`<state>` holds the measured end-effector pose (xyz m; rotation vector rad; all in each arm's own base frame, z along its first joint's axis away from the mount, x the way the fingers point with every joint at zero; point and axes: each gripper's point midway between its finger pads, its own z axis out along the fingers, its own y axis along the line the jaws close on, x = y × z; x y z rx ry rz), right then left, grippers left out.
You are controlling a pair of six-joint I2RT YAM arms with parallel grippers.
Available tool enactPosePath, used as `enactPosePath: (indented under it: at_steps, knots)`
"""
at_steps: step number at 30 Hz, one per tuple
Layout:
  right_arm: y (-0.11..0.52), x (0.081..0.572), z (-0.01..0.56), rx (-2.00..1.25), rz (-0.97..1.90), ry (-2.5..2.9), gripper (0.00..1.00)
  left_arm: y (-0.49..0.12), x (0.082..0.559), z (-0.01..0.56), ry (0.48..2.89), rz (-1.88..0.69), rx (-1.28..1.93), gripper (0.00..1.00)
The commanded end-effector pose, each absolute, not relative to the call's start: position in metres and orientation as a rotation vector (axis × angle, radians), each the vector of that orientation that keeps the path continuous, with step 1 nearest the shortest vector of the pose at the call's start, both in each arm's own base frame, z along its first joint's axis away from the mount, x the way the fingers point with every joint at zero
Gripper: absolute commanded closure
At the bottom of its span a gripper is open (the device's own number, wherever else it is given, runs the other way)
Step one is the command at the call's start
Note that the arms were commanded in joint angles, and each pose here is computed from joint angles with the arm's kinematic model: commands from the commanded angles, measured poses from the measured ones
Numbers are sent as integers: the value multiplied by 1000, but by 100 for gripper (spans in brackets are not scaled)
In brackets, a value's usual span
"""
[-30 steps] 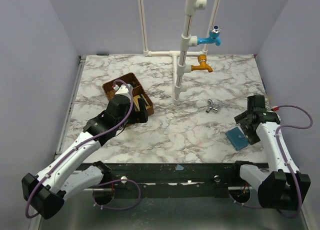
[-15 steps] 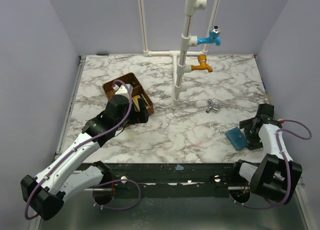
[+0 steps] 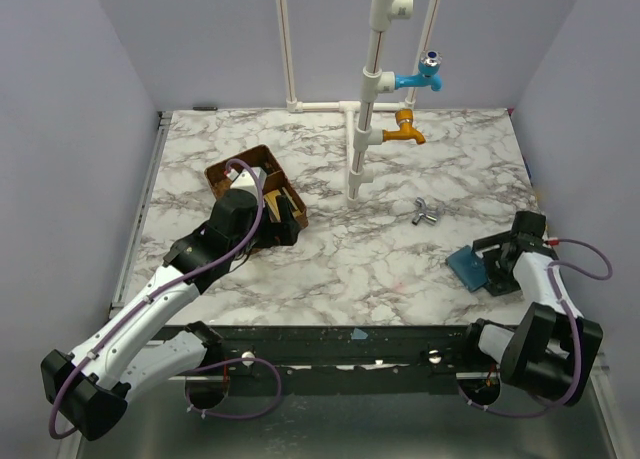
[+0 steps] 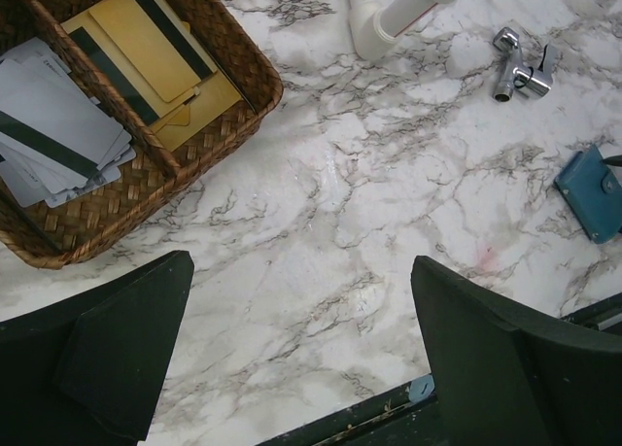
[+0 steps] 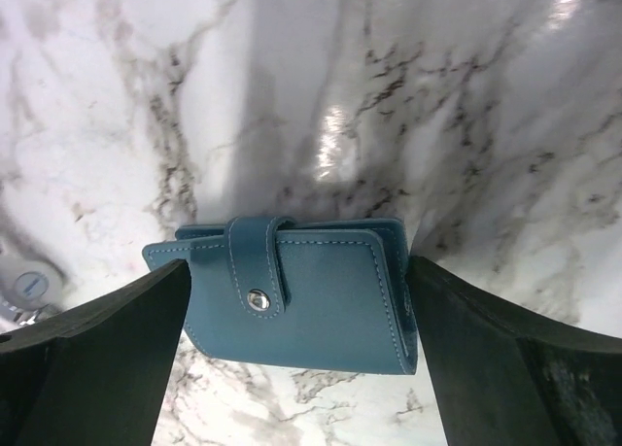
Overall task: Take the credit cards out of the card holder
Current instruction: Move the card holder to the center of the board.
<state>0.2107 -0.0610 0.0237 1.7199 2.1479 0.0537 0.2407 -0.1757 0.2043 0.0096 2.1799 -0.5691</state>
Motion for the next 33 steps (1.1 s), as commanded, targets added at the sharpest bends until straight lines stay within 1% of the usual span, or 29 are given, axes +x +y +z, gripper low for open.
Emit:
enactPosePath:
  at_steps: [1,8,14,17,19,23,27,29,33]
  knots:
    - [-35,214,12,1699,244,2180,5,-180,240,207,2166,-615,8,2]
    - [-4,212,7,1626,256,2261,7,-186,240,203,2182,-643,7,1]
    - [55,202,-1,1539,270,2376,7,-186,240,203,2188,-642,3,2]
    - [71,189,1,1521,244,2420,7,-185,239,203,2192,-635,1,1]
    - [69,183,8,1508,207,2425,7,-184,239,202,2194,-628,0,1]
    - [45,189,41,1410,86,2345,6,-184,239,201,2198,-628,1,1]
    - [19,211,66,1238,-100,2314,6,-186,238,200,2206,-636,7,1]
    - [13,224,74,1131,-170,2331,3,-186,238,200,2208,-637,10,2]
    - [10,253,77,929,-195,2329,0,-186,238,201,2213,-632,20,1]
